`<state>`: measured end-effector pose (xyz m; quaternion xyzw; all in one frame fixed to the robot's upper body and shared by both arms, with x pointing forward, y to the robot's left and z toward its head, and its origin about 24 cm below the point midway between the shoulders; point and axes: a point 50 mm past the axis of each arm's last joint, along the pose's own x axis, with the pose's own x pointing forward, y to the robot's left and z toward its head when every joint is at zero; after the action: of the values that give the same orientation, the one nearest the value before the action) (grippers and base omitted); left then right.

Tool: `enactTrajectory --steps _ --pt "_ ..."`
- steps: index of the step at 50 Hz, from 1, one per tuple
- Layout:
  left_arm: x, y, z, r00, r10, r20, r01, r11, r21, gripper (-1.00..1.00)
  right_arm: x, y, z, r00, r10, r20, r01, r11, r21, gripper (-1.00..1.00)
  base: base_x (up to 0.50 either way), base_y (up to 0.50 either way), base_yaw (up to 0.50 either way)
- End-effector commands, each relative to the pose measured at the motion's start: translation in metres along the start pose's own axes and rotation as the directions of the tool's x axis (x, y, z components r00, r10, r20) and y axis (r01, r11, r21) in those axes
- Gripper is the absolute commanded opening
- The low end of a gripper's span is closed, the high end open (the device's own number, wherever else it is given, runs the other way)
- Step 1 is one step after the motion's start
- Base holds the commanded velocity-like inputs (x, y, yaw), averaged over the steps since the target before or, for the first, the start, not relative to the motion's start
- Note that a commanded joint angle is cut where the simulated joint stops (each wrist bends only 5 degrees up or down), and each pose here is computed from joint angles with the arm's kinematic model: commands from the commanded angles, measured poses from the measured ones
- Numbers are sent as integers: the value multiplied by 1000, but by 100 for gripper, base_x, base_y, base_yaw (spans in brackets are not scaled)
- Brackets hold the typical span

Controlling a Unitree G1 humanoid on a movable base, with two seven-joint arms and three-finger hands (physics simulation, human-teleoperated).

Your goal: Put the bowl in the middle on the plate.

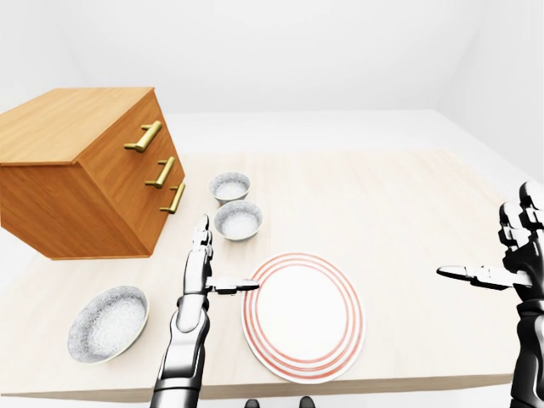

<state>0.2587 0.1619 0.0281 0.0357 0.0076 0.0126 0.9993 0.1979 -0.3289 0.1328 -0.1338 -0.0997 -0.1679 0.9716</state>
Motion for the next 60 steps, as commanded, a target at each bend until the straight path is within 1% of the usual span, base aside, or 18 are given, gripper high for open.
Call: enactTrajectory --steps 1,6,9,13,15,17,21,26,29,32,35,37,42,48,54,57,60 --pt "-2 -1 5 1000 -1 0 1 1000 6 100 0 0 1 1000 -1 4 1 1000 -9 100 25 0 0" --pt "-3 -2 6 1000 -1 0 1 1000 8 100 0 1 -9 999 -4 -40 4 1000 -7 100 16 0 0" --pt "0 -1 -1 1000 -1 0 1 1000 8 100 0 0 -8 999 -5 -36 4 1000 -9 100 9 0 0" --pt "-1 -1 0 1000 -1 1 1 1000 14 100 1 1 -6 1000 -4 -28 4 1000 -7 100 8 0 0" --pt "0 0 -5 1000 -1 -15 1 1000 13 100 1 1 -6 1000 -3 -28 3 1000 -6 100 9 0 0" --pt "-1 -1 0 1000 -2 1 2 1000 13 100 0 1 -4 1000 7 -17 -7 1000 2 100 10 0 0" --pt "-2 -1 3 1000 -2 1 2 1000 13 100 -1 1 -2 1000 10 -9 -10 1000 5 100 20 0 0" --pt "-1 -1 1 1000 -2 1 2 1000 13 100 0 1 -5 1000 6 -25 -6 1000 -3 100 24 0 0" --pt "-1 -1 1 1000 -3 1 3 1000 13 100 -1 1 -1 1000 16 -3 -16 1000 5 100 21 0 0" --pt "-1 -1 0 1000 -3 2 3 1000 14 100 -1 1 -3 1000 18 -8 -18 1000 11 100 29 0 0" --pt "-3 -1 5 1000 -3 2 3 1000 14 100 -1 1 -3 1000 18 -12 -18 1000 9 100 31 0 0" --pt "-2 -1 0 1000 -3 2 3 1000 14 100 -1 1 -2 1000 18 -6 -18 1000 8 100 31 0 0" --pt "-2 -1 2 1000 -3 2 3 1000 14 100 -1 1 -2 1000 19 -7 -19 1000 8 100 32 0 0" --pt "0 -1 -1 1000 -3 -1 3 1000 14 100 0 1 -2 1000 17 -5 -17 1000 5 100 32 0 0" --pt "0 -1 -2 1000 -3 -3 3 1000 15 100 1 1 -8 999 1 -36 -2 1000 -11 100 21 0 0" --pt "-2 -1 4 1000 -3 1 3 1000 15 100 1 2 -8 999 1 -37 -2 1000 -14 100 2 0 0" --pt "-2 -2 3 1000 -3 1 3 1000 15 100 1 2 -12 999 -1 -54 0 1000 -13 100 0 0 0"
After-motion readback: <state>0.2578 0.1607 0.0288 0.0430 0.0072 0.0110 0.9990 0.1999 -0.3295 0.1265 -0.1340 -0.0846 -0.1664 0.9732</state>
